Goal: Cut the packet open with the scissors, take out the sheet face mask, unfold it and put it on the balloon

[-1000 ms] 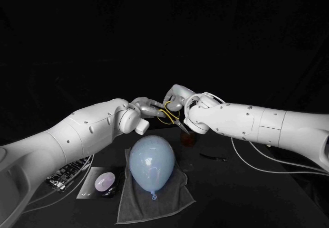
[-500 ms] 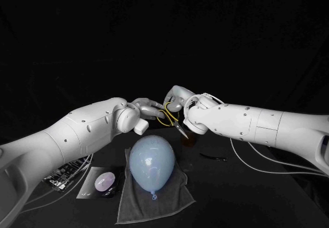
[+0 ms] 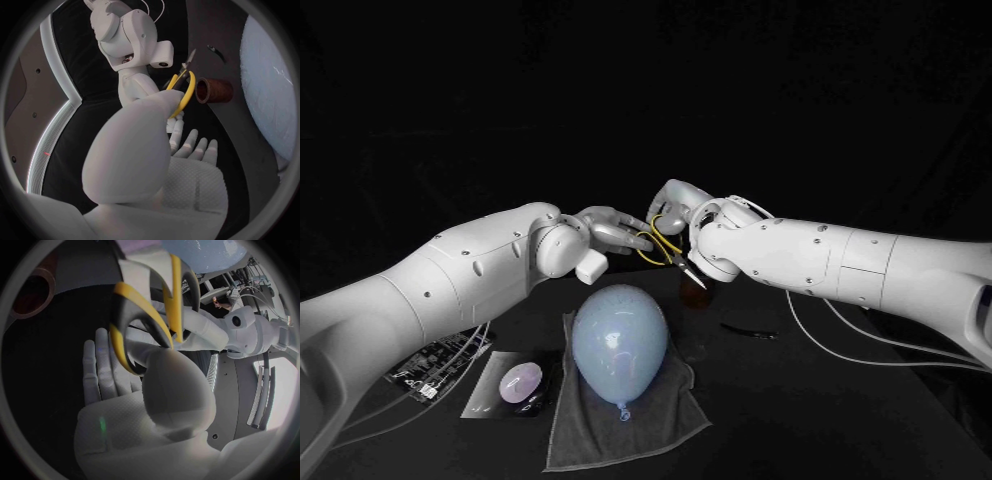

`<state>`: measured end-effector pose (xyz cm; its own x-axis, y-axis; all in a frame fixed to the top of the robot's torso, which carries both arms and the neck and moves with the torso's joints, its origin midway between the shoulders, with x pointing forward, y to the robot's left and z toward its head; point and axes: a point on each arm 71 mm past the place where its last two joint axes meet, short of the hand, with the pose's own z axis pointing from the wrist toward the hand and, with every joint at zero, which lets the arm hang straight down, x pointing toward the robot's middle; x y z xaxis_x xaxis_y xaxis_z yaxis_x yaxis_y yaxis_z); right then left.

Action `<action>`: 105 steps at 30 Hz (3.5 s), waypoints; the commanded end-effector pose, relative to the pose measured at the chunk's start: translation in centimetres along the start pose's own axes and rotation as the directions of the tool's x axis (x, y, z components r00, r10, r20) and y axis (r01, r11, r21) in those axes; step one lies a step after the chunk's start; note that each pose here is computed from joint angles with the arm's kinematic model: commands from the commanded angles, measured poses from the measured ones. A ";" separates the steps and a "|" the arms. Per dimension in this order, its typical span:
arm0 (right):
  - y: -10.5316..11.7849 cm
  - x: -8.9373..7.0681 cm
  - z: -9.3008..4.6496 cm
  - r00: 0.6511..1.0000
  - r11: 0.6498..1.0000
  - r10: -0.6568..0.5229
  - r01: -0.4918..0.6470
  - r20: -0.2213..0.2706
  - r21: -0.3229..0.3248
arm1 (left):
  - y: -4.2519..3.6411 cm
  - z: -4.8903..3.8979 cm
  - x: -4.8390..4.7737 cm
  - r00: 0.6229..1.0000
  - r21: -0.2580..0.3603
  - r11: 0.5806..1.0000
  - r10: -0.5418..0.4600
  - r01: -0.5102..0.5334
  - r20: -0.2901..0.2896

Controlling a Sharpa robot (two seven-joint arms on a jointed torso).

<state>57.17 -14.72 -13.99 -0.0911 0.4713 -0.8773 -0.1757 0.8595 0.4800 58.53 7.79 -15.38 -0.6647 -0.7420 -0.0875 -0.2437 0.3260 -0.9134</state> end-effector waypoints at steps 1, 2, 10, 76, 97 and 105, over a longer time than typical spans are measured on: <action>0.2 0.7 -0.2 0.999 1.000 -0.016 0.015 -0.035 -0.009 | -1.24 -0.02 0.83 0.997 0.051 0.999 -0.009 0.012 -0.071; 0.2 0.8 -0.2 0.999 1.000 -0.015 0.015 -0.035 -0.010 | -1.25 -0.01 0.80 0.998 0.048 0.999 -0.008 0.011 -0.067; 0.2 0.8 -0.4 0.999 1.000 -0.012 0.012 -0.035 -0.013 | -1.23 0.01 0.40 0.999 0.026 0.999 0.021 -0.020 -0.028; -7.8 -6.5 -1.9 0.953 0.955 0.265 -0.281 0.149 0.098 | 2.80 -10.17 -13.22 0.903 0.323 0.936 -0.252 0.137 0.348; -10.4 -1.0 -1.3 0.967 0.955 0.243 -0.253 0.077 0.156 | 3.04 -10.45 -13.14 0.904 0.317 0.938 -0.253 0.141 0.345; -11.2 -0.4 -2.0 0.961 0.946 0.272 -0.275 0.042 0.173 | 3.28 -10.58 -13.29 0.903 0.307 0.941 -0.253 0.145 0.347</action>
<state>57.34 -25.25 -18.95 -0.0574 0.6877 -0.7237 0.0477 0.7260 0.6861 59.10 25.00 -13.08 -0.2926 -0.9562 0.0062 -0.1115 0.0277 -0.9934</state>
